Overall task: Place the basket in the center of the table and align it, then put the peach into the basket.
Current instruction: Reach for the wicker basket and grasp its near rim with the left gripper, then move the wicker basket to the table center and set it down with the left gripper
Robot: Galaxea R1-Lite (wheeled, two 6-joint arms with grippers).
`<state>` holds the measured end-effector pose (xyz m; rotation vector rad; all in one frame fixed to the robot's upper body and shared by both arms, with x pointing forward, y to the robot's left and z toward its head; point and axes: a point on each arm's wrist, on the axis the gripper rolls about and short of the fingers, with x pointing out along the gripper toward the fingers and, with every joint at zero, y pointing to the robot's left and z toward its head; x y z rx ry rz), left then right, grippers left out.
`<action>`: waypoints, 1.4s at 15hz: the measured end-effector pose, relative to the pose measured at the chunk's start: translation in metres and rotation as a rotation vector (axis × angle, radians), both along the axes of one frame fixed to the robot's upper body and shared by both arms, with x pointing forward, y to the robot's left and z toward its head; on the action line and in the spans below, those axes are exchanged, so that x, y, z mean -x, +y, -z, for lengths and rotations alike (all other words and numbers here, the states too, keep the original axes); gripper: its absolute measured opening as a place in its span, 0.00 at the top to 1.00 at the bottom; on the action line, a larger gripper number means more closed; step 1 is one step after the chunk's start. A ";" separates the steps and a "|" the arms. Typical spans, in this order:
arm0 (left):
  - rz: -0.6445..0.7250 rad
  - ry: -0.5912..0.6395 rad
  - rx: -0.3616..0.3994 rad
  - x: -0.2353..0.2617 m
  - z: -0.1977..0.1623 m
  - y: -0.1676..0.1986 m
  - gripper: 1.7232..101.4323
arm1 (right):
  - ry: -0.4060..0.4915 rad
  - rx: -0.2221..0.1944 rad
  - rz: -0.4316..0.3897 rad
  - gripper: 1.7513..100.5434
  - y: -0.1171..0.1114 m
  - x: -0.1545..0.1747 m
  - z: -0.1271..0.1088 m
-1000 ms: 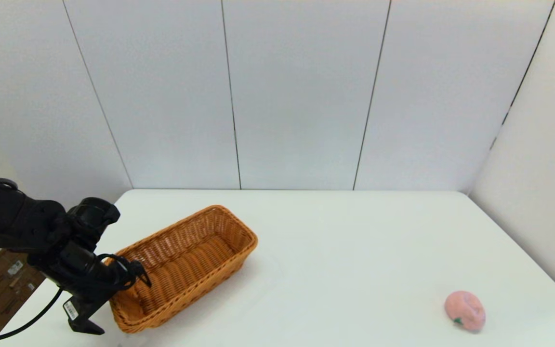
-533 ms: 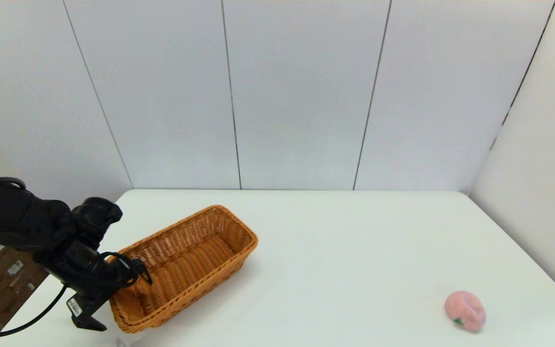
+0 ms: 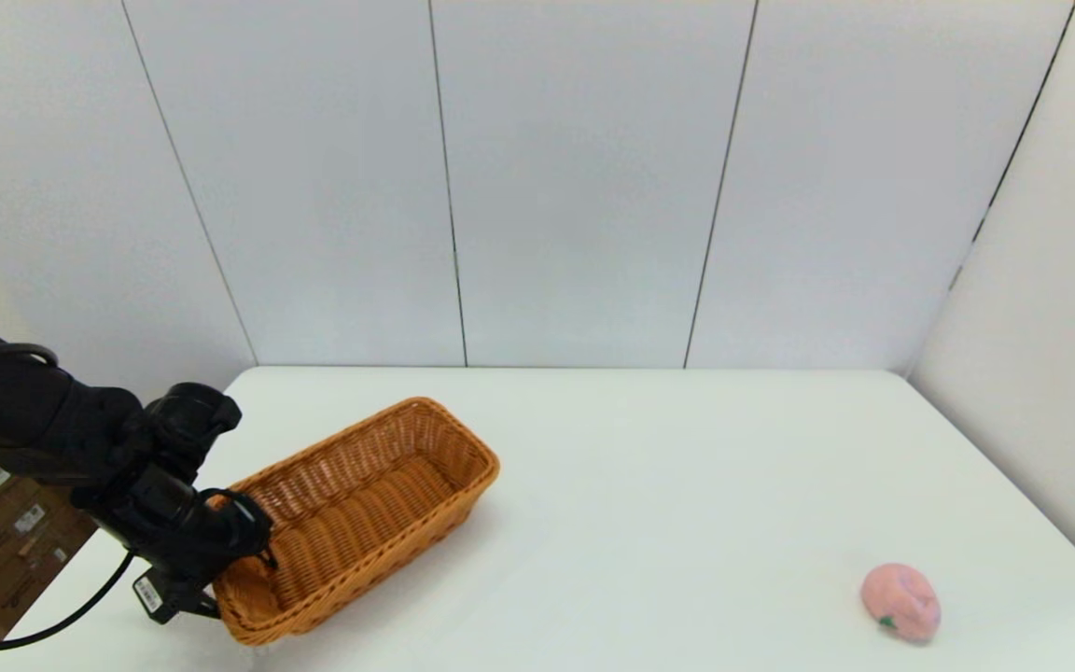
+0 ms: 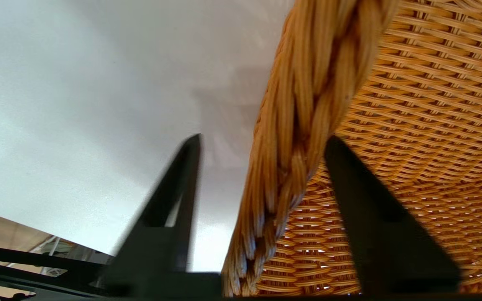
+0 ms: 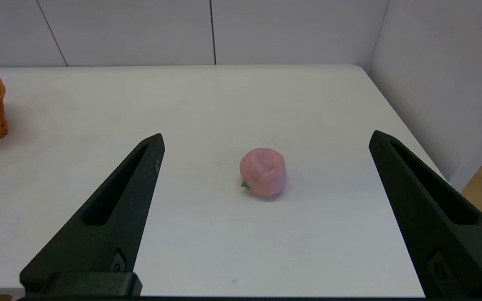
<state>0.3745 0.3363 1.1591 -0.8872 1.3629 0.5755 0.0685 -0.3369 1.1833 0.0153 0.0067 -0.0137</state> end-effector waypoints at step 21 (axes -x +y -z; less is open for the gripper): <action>0.514 -0.363 0.062 0.033 -0.071 -0.107 0.88 | 0.000 -0.003 0.000 0.04 0.000 0.000 0.000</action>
